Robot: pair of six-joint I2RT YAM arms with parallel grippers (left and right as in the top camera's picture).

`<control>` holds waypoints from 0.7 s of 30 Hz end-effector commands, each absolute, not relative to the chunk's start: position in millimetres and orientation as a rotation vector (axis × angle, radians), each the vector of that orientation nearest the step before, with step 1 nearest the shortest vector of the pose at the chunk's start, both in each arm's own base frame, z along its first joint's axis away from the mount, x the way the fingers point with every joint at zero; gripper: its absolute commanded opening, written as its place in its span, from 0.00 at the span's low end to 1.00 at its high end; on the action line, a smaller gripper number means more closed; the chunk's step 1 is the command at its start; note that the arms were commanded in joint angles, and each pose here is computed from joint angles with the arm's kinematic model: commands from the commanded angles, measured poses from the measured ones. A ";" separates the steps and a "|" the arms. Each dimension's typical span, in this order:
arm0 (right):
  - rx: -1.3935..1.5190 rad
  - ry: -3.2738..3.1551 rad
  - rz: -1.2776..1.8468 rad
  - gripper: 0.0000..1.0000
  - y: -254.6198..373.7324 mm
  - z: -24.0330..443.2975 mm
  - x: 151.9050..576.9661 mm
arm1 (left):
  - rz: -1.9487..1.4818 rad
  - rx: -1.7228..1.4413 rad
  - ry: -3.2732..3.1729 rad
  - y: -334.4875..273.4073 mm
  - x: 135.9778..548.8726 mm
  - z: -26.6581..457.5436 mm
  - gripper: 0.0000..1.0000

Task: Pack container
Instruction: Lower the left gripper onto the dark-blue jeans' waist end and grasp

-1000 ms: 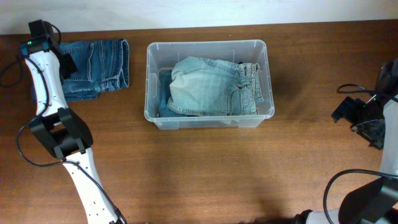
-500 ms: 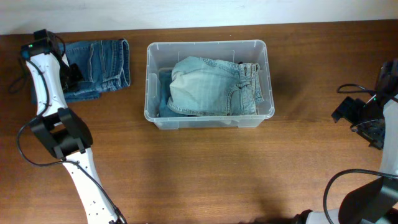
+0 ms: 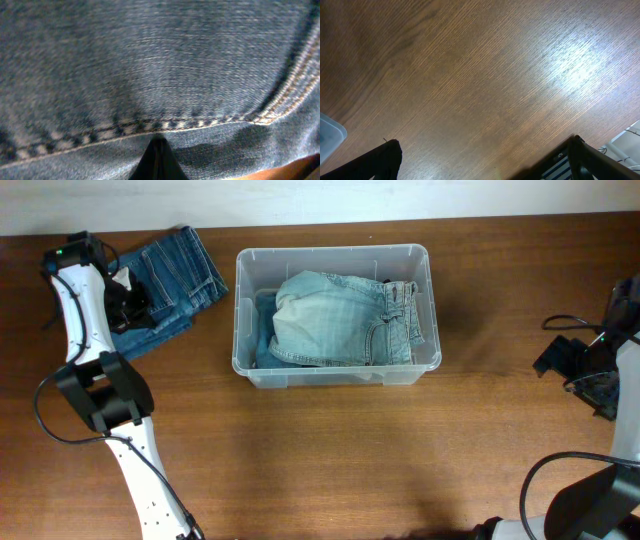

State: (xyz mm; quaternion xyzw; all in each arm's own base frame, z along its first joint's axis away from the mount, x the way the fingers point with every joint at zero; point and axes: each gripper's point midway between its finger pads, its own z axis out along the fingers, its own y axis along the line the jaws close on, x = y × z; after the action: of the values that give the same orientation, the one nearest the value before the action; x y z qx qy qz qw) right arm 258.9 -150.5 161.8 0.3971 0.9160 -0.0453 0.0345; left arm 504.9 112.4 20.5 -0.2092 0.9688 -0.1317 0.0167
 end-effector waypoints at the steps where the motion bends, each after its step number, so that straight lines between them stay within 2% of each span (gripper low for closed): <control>1: 1.234 2.810 -0.141 0.98 -150.9 161.6 258.7 | -0.493 -0.613 2.959 100.5 520.1 23.5 0.01; 5: 1.234 2.810 -0.141 0.98 -150.9 161.6 258.7 | -0.465 -0.600 2.870 114.5 531.0 52.2 0.01; 6: 1.233 2.810 -0.141 0.98 -151.0 161.6 258.8 | -0.456 -0.599 2.845 118.8 532.8 61.4 0.06; 8: 1.234 2.810 -0.141 0.98 -150.9 161.6 258.7 | -0.440 -0.604 2.797 129.7 534.7 78.3 0.39; 10: 1.233 2.810 -0.141 0.98 -151.0 161.6 258.8 | -0.431 -0.618 2.775 138.4 532.7 86.7 0.60; 11: 1.233 2.810 -0.141 0.98 -151.0 161.6 258.8 | -0.428 -0.625 2.769 141.6 531.8 88.9 0.63; 21: 1.234 2.810 -0.141 0.99 -150.9 161.6 258.7 | -0.405 -0.974 2.704 195.8 506.6 88.8 0.66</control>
State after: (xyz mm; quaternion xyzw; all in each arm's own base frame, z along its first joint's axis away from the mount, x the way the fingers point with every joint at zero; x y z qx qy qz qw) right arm 258.9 -150.5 161.8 0.3974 0.9159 -0.0453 0.0345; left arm 514.5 178.6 88.4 -0.2846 0.9398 -0.1433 0.1238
